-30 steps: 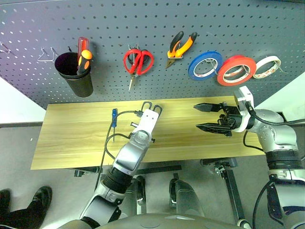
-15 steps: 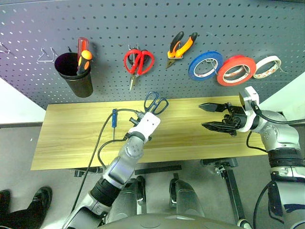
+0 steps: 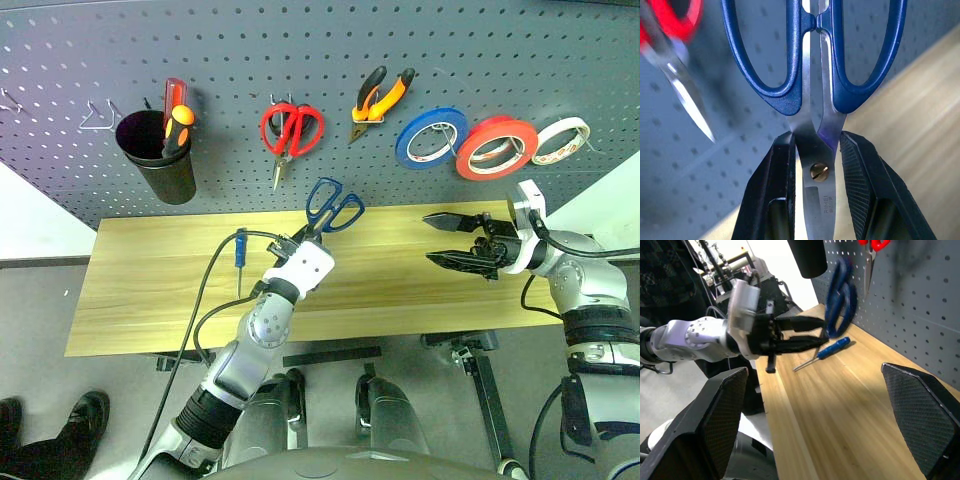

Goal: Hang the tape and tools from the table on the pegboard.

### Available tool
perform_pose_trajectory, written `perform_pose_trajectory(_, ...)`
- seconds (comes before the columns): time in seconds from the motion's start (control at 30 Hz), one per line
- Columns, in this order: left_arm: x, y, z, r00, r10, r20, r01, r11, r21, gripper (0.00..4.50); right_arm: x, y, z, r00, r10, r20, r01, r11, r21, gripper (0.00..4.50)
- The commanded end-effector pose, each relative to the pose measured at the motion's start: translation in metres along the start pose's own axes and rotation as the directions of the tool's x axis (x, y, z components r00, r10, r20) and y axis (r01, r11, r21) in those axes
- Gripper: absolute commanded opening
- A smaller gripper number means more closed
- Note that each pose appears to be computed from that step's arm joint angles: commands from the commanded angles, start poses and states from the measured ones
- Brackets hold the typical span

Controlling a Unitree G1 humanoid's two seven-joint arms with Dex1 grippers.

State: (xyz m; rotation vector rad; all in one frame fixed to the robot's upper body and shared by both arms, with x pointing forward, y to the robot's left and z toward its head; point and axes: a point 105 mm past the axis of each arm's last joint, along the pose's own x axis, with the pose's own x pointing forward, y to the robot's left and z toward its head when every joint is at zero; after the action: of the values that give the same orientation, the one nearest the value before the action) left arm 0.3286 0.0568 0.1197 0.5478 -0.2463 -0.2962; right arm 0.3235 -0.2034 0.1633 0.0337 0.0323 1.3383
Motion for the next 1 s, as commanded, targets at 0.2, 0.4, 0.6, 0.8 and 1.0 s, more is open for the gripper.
perform_pose_trajectory(0.2, -0.01, 0.027, 0.038, 0.975, 0.096, 0.202, -0.095, 0.995, -0.012, 0.97, -0.003, -0.002, 0.015, 0.999, 0.002, 0.043, 0.0, 0.999, -0.047, 4.5)
perform_pose_trajectory(0.4, -0.011, 0.044, 0.045, 0.957, 0.171, 0.233, -0.164, 0.985, -0.049, 0.97, -0.003, -0.005, 0.013, 0.999, -0.004, 0.032, 0.006, 0.999, -0.048, 4.5)
perform_pose_trajectory(0.6, -0.006, 0.05, 0.046, 0.957, 0.199, 0.213, -0.189, 0.98, -0.068, 0.97, -0.003, -0.006, 0.013, 1.0, -0.009, 0.027, 0.01, 0.999, -0.051, 4.5)
perform_pose_trajectory(0.8, -0.002, 0.056, 0.045, 0.955, 0.224, 0.197, -0.207, 0.973, -0.102, 0.97, -0.002, -0.007, 0.012, 1.0, -0.008, 0.023, 0.009, 0.999, -0.05, 4.5)
perform_pose_trajectory(1.0, -0.002, 0.065, 0.048, 0.942, 0.25, 0.224, -0.233, 0.967, -0.098, 0.97, -0.004, -0.007, 0.015, 0.999, -0.015, 0.037, 0.017, 0.999, -0.044, 4.5)
